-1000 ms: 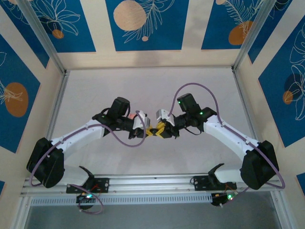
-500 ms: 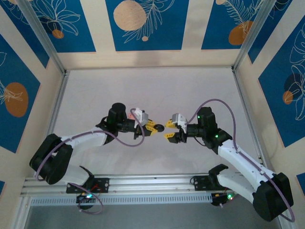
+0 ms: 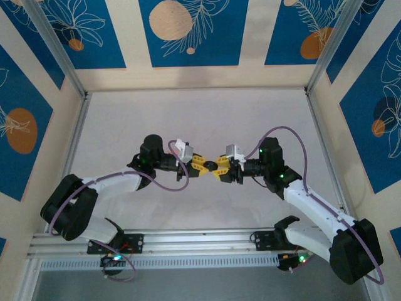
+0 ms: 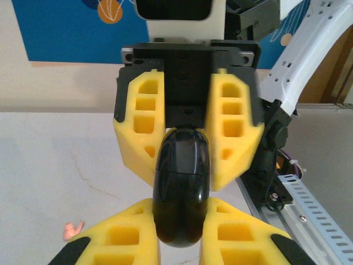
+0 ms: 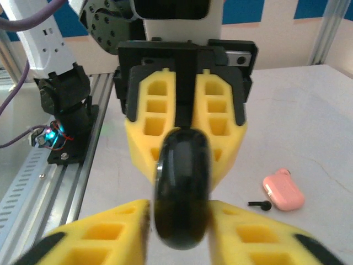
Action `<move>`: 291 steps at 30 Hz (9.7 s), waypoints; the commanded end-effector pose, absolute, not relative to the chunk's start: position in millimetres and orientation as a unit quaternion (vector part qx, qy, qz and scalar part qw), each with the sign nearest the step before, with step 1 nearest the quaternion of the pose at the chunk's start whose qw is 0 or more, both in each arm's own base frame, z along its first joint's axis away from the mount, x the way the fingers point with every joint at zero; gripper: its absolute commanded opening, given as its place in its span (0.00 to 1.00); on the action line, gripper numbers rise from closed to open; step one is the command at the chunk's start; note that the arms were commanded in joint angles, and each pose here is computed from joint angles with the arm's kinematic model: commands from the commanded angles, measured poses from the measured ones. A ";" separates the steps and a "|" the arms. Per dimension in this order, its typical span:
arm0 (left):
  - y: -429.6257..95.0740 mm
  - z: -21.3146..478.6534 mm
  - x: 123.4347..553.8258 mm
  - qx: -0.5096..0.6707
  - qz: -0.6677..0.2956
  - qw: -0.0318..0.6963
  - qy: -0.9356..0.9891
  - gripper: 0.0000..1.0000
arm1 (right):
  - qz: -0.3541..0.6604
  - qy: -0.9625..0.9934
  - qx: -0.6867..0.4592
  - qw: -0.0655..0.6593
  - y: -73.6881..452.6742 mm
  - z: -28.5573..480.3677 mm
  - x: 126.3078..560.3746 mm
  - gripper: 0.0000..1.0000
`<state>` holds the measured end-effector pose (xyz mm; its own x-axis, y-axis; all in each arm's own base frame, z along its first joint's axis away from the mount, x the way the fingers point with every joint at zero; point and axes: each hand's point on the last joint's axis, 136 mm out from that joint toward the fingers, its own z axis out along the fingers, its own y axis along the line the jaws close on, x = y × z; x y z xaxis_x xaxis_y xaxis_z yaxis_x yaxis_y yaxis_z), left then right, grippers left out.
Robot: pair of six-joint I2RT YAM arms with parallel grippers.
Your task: Insert the wireless bluetooth earbuds into the charging case
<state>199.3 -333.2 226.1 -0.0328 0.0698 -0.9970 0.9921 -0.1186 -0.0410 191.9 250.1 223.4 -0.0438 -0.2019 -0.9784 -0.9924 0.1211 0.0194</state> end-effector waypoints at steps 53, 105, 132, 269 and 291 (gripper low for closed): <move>-322.0 204.3 192.7 0.600 -0.436 0.422 0.521 0.27 | 0.392 0.610 -0.589 0.356 270.3 203.4 190.2 0.14; -315.3 186.7 221.2 0.516 -0.436 0.455 0.581 0.20 | 0.374 0.704 -0.415 0.439 236.4 246.8 239.9 0.43; -307.3 139.1 236.5 0.496 -0.407 0.479 0.599 0.19 | 0.146 0.969 0.189 -0.067 149.3 79.5 241.0 0.36; -330.8 160.1 266.6 0.409 -0.470 0.538 0.568 0.19 | 0.332 0.887 -0.065 0.315 261.0 157.8 268.1 0.28; -327.3 165.1 249.4 0.435 -0.476 0.538 0.543 0.20 | 0.414 0.854 -0.062 0.308 233.3 212.6 255.5 0.53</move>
<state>260.6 -327.3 146.8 -0.1159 -0.0059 -0.9932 0.9703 0.2129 -0.1145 265.3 233.9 209.9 -0.7752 0.1814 -0.6051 -0.3570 0.6645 0.6566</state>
